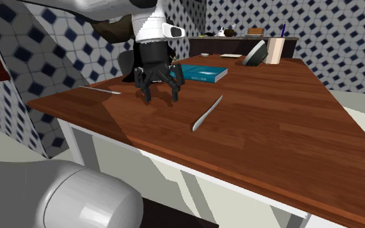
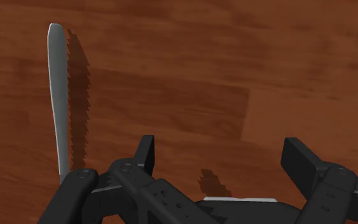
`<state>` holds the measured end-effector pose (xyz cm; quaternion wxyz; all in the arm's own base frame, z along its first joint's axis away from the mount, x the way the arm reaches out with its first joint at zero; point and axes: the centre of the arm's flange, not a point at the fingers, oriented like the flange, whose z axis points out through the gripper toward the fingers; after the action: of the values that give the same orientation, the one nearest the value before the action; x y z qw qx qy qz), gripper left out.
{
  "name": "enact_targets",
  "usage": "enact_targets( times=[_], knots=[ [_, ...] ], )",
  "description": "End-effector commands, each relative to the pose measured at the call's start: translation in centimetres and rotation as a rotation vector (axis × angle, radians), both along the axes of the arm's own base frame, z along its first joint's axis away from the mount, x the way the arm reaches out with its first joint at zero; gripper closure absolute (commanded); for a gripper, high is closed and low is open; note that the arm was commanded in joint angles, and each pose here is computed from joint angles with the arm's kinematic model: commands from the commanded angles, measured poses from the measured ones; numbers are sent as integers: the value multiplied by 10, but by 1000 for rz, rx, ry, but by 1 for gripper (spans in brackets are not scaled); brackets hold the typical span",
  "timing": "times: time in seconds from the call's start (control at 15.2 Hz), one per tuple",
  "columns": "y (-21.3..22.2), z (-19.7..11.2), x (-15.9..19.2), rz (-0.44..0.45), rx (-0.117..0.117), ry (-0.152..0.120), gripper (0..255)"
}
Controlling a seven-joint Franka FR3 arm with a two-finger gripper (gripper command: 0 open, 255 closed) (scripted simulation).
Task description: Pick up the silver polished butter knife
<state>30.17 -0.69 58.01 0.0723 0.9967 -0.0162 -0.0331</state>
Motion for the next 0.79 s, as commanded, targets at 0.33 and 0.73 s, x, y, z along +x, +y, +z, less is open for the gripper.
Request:
enact_targets(
  times=[0.33,0.73],
  knots=[
    [-72,15,15,-50,52,30,0],
    [-159,26,28,-108,114,66,0]
  ],
)
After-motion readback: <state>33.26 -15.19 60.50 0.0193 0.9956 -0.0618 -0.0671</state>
